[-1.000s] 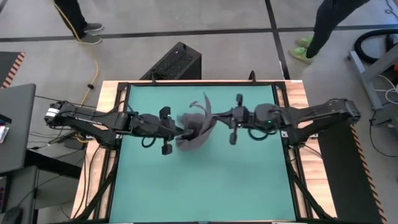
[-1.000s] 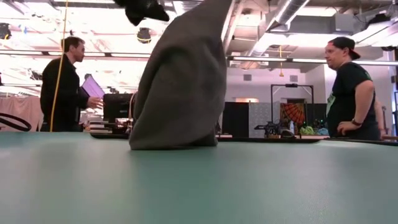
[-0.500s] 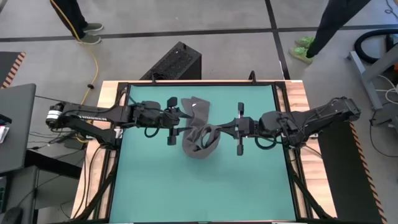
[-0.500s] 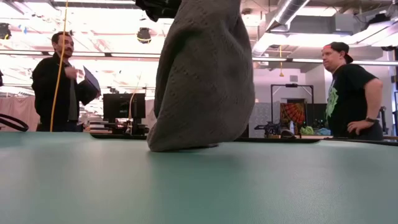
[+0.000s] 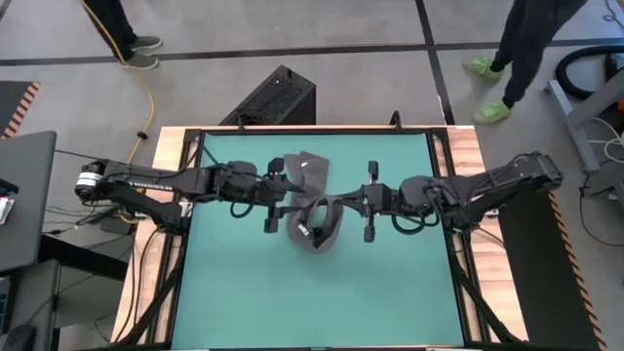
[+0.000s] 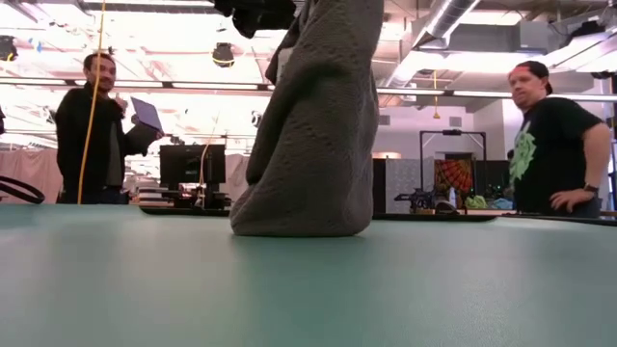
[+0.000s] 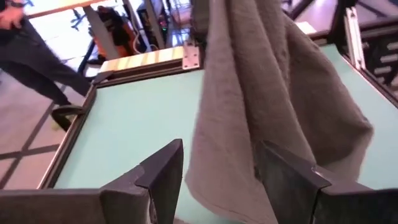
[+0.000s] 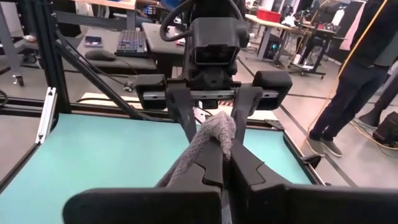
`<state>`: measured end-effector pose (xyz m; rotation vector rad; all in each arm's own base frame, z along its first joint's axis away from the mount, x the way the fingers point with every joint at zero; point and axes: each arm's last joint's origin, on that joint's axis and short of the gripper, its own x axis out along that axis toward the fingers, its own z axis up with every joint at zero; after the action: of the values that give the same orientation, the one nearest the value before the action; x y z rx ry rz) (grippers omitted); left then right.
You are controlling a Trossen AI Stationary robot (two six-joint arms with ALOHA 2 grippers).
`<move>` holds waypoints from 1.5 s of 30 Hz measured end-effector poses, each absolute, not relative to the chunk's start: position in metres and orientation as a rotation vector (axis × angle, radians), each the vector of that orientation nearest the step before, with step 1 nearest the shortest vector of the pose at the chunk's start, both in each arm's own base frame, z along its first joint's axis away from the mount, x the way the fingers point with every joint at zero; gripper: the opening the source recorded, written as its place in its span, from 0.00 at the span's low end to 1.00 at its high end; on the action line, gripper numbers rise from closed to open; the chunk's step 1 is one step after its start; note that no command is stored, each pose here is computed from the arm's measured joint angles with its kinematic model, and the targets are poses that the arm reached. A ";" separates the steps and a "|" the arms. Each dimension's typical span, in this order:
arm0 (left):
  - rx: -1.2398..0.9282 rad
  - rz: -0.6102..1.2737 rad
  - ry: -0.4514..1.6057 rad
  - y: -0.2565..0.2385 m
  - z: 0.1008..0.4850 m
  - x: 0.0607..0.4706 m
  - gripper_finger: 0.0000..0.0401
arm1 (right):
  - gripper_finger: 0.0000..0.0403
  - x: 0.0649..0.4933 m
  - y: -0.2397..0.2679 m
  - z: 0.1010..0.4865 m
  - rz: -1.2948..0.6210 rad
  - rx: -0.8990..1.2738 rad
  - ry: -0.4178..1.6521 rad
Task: Roll towel into tight, uniform cylinder
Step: Prepare the gray towel
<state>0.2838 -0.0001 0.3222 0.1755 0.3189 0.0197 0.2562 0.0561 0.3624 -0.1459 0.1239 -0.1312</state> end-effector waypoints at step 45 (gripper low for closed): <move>0.047 -0.015 0.322 -0.005 0.325 0.279 0.41 | 0.05 0.257 0.053 0.363 -0.157 -0.143 0.121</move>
<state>0.2787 -0.0046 0.3252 0.0473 0.3225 -0.0148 0.2569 0.0526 0.3628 -0.1434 0.1210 -0.1569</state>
